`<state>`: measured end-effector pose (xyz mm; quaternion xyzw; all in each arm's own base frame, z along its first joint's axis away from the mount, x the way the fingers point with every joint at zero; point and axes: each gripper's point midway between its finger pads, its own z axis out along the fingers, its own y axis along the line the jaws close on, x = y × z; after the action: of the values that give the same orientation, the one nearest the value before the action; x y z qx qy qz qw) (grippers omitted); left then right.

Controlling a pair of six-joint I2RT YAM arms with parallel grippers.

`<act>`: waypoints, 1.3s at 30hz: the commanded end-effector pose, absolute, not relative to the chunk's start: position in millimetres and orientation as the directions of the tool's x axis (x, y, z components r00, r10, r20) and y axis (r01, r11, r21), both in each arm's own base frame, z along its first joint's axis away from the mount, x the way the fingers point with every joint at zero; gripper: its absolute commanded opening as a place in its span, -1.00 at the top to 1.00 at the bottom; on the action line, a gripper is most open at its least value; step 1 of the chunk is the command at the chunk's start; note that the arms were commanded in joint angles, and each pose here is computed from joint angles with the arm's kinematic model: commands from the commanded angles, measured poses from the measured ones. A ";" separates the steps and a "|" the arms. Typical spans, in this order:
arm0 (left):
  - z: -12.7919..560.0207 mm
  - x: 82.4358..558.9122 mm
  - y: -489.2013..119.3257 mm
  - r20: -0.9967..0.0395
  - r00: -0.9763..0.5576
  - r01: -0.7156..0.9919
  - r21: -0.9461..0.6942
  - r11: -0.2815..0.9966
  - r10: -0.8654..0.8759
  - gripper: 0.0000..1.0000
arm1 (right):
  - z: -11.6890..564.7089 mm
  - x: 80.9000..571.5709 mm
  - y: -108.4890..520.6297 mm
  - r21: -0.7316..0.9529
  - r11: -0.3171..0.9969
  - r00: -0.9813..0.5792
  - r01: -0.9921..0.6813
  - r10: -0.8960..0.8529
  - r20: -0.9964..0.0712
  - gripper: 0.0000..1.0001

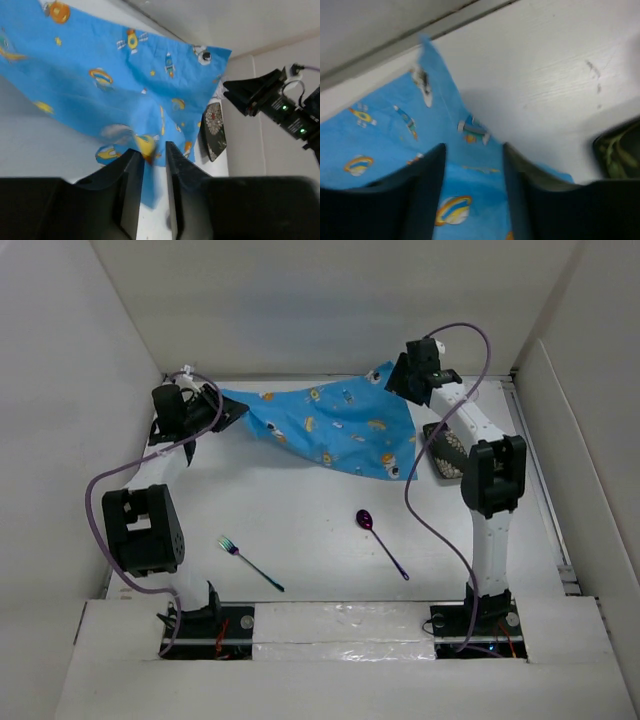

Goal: Set the dinner table for one person

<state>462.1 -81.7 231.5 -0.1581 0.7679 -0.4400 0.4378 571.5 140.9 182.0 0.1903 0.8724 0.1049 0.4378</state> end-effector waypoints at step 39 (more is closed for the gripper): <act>38.4 341.6 26.4 -0.476 -0.724 -0.510 -0.118 0.852 -0.499 -0.08 | 31.9 403.4 70.1 0.196 0.816 -0.735 0.543 0.575 -0.358 0.12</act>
<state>348.4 15.0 45.5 -0.2704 0.9263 -0.0247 0.2611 391.5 70.2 28.6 0.2890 0.9322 0.0590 0.2096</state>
